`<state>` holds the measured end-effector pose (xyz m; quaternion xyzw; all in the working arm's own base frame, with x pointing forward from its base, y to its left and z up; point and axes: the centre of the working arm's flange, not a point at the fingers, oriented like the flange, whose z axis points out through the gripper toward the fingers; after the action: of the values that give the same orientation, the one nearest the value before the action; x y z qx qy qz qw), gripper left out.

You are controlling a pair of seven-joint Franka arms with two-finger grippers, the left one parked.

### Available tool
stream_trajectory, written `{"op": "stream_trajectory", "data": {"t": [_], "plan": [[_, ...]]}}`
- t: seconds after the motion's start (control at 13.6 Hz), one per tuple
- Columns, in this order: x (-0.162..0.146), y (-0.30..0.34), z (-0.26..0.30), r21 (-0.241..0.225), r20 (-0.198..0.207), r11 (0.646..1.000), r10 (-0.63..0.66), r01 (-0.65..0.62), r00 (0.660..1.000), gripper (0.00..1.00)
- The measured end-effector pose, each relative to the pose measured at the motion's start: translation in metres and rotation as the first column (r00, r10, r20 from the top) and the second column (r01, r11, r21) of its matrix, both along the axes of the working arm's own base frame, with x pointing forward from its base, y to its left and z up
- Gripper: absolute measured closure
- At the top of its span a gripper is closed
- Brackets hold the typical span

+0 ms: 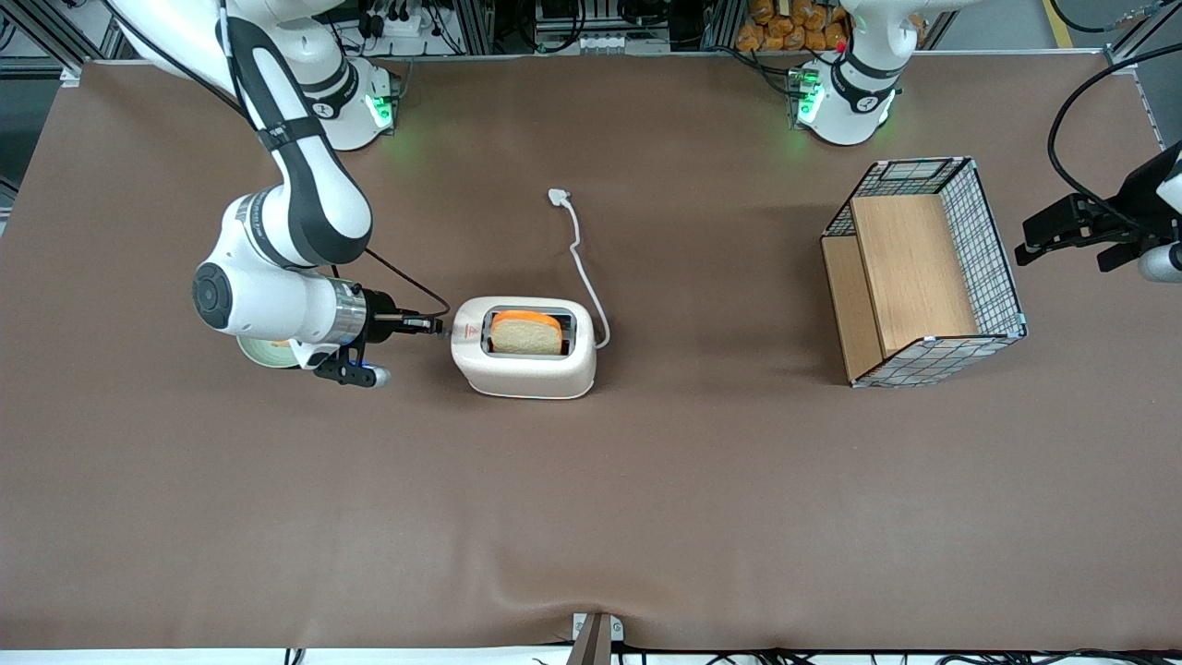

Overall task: Press toaster button with right arm
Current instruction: 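Lower the right gripper onto the toaster's side lever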

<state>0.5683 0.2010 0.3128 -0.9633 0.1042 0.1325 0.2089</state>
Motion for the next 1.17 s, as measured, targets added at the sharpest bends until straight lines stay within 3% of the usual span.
{"op": "stream_trajectory", "data": {"t": [0.88,1.17], "plan": [[0.001,0.005,-0.019,-0.011,0.000,1.000,-0.007,0.007,1.000,0.99],[0.001,0.003,-0.026,-0.019,0.017,1.000,-0.021,0.022,1.000,0.99]]}}
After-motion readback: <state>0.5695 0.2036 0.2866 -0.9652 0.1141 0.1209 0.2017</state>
